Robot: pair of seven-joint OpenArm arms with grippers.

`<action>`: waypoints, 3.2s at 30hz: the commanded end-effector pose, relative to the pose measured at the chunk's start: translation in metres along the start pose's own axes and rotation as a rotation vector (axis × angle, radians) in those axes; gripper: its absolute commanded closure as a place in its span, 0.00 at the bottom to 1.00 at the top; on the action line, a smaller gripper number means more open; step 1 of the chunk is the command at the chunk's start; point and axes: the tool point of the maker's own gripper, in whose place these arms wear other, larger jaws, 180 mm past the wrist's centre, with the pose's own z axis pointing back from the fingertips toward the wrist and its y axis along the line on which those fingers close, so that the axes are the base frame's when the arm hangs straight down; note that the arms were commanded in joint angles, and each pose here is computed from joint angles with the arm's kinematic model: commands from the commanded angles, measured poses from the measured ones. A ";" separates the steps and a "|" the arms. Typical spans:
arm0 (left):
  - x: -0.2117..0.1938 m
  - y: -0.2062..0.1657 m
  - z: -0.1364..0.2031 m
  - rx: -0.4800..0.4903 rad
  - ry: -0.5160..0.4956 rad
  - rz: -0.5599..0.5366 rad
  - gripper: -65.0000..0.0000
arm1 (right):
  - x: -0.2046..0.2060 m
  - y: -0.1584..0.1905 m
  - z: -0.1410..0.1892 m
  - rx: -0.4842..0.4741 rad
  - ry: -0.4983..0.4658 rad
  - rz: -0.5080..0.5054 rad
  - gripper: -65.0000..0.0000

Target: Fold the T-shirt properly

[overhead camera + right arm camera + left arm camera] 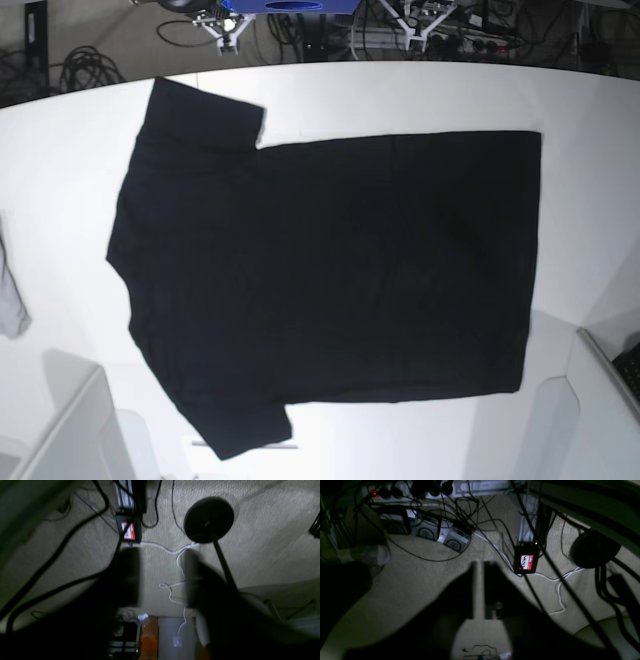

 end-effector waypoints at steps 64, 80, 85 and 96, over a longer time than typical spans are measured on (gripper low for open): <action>-0.109 0.096 0.156 0.111 -0.731 -0.108 1.00 | -0.072 -0.047 0.119 -0.134 -0.309 -0.125 1.00; -0.054 0.131 0.261 0.187 -1.139 0.039 1.00 | -0.030 -0.058 0.193 -0.173 -0.519 -0.099 1.00; -0.029 0.135 0.297 0.148 -1.238 0.051 1.00 | 0.000 -0.082 0.219 -0.246 -0.618 -0.165 1.00; 0.019 0.143 0.338 0.194 -1.420 0.083 1.00 | 0.089 -0.105 0.278 -0.298 -0.843 -0.216 1.00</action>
